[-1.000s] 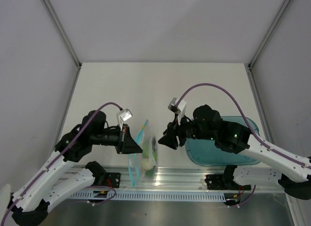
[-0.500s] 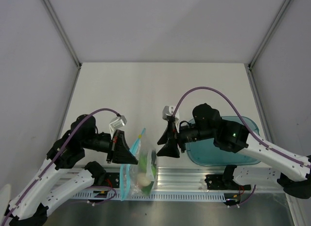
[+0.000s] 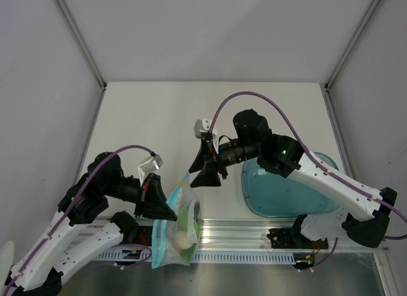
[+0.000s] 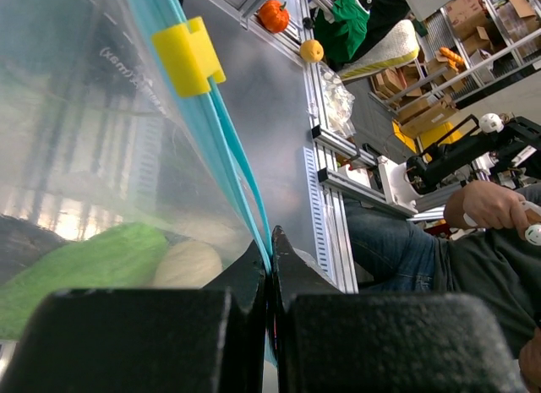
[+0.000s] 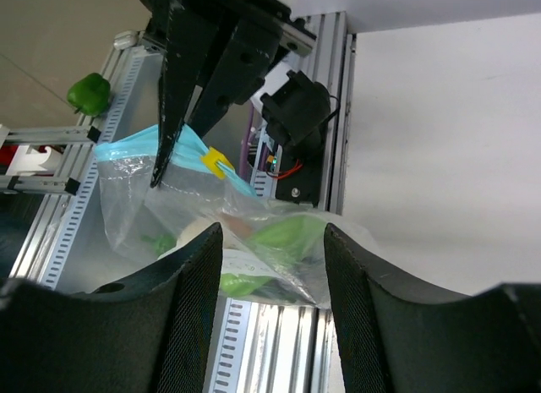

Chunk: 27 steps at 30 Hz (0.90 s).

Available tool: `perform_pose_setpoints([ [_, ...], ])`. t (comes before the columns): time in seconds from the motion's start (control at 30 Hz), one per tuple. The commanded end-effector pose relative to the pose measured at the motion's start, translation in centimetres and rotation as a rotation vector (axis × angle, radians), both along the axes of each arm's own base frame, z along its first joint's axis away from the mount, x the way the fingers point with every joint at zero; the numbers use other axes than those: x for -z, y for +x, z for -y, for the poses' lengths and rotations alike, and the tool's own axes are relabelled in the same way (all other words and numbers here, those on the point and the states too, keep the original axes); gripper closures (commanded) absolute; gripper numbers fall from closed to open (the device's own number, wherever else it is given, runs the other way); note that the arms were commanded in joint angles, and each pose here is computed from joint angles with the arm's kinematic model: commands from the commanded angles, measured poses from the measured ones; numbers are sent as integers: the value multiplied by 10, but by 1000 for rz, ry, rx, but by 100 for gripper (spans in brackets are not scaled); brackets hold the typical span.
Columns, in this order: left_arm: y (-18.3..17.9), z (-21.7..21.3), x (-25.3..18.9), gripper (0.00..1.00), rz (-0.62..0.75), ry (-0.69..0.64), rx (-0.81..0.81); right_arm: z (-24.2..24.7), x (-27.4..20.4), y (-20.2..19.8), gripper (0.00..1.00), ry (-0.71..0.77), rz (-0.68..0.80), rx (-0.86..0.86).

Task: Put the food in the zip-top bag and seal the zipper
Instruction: Zip the zipper food storage bag at the center of the board.

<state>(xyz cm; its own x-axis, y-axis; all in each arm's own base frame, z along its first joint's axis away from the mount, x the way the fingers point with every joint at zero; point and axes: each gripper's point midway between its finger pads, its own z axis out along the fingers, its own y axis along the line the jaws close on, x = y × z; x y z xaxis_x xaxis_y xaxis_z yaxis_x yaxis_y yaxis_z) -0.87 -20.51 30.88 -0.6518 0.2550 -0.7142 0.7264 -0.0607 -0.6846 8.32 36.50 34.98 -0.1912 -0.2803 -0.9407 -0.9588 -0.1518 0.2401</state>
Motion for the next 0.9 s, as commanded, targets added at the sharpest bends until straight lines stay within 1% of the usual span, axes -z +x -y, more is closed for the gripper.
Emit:
perform_pose_setpoints([
  [0.0, -10, -4, -14, 99, 30, -44, 45, 1, -33, -11, 46, 96, 50, -138],
  [0.13, -11, -5, -14, 99, 29, -44, 51, 0, -37, -17, 42, 108, 43, -208],
  [0.2, -12, -5, -12, 100, 27, -42, 57, -3, -39, -17, 42, 114, 39, -230],
  [0.33, -13, -6, -12, 100, 31, -43, 61, -5, -38, -27, 49, 119, 2, -319],
  [0.4, -14, -6, -12, 100, 32, -44, 64, -6, -38, -28, 49, 124, -3, -336],
  [0.57, -13, -6, -12, 99, 30, -43, 63, -9, -32, -32, 55, 114, -29, -375],
  [0.63, -13, -6, -12, 99, 30, -43, 64, -10, -29, -34, 59, 105, -40, -385],
  [0.7, -14, -6, -13, 99, 31, -45, 66, -11, -28, -34, 60, 104, -44, -387],
  [0.73, -14, -6, -13, 99, 33, -45, 66, -11, -28, -37, 64, 104, -50, -399],
  [0.87, -15, -7, -14, 100, 35, -48, 65, -14, -26, -42, 67, 102, -60, -424],
])
